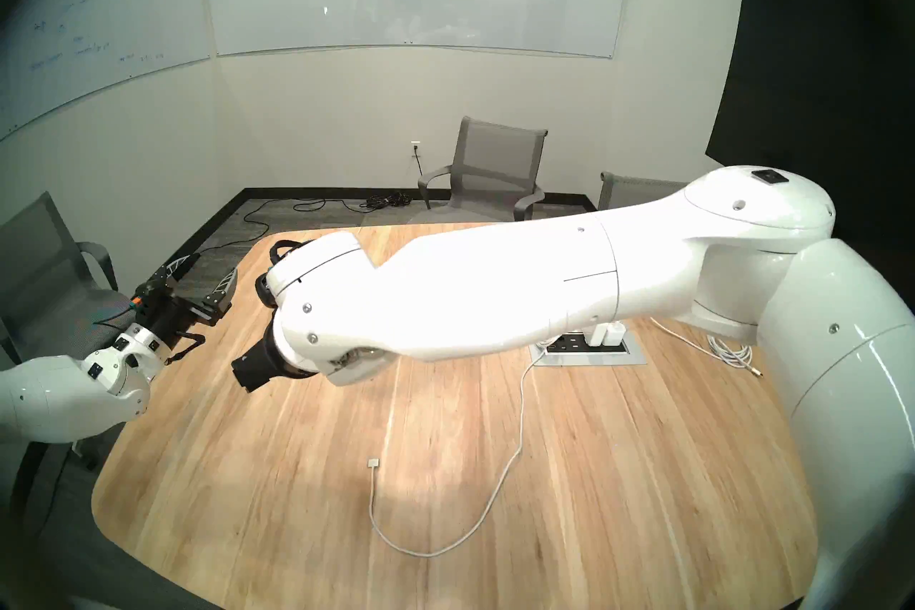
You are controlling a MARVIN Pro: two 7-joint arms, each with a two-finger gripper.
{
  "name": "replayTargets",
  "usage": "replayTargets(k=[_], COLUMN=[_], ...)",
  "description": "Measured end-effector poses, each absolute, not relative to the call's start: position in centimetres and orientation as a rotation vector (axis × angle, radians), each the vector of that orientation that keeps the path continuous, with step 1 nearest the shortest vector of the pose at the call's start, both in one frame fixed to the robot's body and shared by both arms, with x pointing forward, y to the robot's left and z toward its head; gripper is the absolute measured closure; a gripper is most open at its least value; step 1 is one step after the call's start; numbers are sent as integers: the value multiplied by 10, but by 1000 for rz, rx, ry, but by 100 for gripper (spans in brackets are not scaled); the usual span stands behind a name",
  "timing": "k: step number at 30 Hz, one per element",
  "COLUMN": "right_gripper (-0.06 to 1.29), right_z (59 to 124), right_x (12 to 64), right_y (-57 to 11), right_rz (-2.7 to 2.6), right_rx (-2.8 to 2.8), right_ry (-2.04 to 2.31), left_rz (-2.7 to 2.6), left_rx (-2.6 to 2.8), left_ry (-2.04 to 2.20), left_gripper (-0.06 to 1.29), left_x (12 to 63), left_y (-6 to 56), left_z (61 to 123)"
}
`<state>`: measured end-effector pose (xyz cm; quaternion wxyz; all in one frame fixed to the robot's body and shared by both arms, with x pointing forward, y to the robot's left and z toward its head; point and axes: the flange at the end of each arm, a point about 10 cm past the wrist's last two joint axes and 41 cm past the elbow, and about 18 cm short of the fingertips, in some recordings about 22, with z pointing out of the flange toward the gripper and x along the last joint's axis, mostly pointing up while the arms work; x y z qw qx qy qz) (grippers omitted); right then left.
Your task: Plug the charging cable into the port of a MacBook
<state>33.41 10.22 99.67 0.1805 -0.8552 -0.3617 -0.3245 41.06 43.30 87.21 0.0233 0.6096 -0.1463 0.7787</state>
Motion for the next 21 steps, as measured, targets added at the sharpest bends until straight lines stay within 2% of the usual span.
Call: replayTargets(k=[8, 21], right_gripper=[1, 1], right_z=[999, 991], right_x=[346, 351], right_y=[108, 111], right_rz=[-871, -1030], right_rx=[-2543, -2645], right_ry=[-700, -491], left_rz=[2411, 2411], left_rx=[1887, 1887], left_ry=[-453, -453], left_gripper=[-3, -3], left_x=[411, 411], left_y=[433, 433], left_z=[872, 872])
